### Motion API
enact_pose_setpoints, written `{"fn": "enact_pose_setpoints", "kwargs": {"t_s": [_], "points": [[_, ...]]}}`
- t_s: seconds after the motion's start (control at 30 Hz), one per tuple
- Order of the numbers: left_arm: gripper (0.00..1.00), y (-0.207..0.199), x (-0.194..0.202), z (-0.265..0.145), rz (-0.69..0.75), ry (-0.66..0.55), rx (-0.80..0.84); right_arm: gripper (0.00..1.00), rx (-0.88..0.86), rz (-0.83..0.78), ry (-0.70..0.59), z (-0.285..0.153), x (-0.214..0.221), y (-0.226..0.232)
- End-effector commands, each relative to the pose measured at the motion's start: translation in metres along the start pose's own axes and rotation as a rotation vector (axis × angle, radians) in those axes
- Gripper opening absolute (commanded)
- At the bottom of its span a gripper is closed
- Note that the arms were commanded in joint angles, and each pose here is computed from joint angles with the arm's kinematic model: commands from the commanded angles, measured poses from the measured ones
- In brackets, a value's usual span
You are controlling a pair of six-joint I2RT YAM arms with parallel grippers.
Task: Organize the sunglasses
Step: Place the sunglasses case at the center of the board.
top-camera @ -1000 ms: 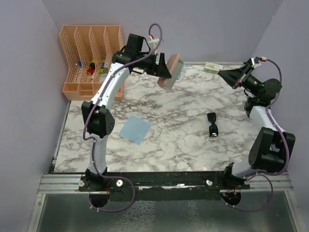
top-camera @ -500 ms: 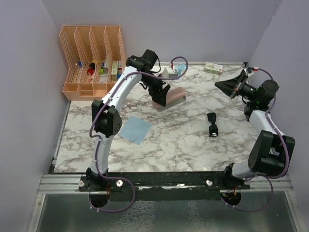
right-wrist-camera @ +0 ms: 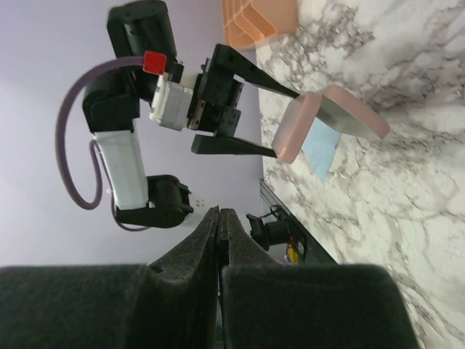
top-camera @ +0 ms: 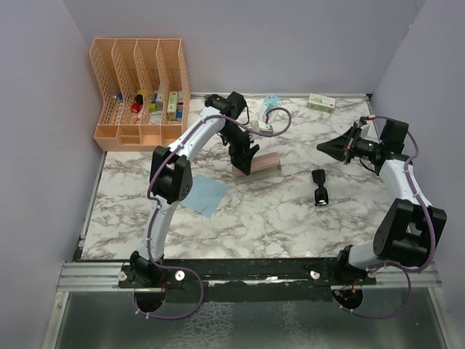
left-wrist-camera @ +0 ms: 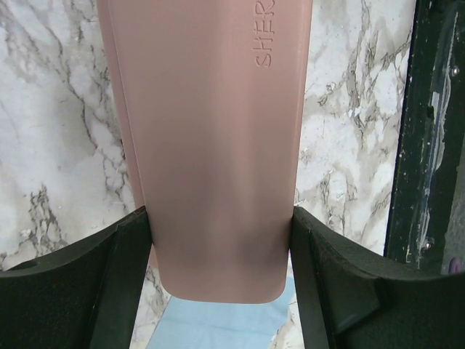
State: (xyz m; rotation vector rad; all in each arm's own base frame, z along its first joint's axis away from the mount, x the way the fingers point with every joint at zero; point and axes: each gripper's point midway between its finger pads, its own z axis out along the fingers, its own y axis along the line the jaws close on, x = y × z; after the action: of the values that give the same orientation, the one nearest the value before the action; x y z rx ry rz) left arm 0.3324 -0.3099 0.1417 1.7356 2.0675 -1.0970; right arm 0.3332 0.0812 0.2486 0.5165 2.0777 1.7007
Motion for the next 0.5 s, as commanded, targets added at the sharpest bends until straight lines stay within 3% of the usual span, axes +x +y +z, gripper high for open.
{"fn": "enact_pose_setpoints", "kwargs": {"t_s": [0.0, 0.47], "points": [[0.0, -0.013, -0.013, 0.011, 0.05, -0.041, 0.07, 0.01, 0.056, 0.052, 0.034, -0.003, 0.019, -0.029], [0.0, -0.017, -0.018, 0.039, -0.201, -0.128, 0.24, 0.01, 0.07, 0.15, 0.089, -0.002, 0.048, -0.067]]}}
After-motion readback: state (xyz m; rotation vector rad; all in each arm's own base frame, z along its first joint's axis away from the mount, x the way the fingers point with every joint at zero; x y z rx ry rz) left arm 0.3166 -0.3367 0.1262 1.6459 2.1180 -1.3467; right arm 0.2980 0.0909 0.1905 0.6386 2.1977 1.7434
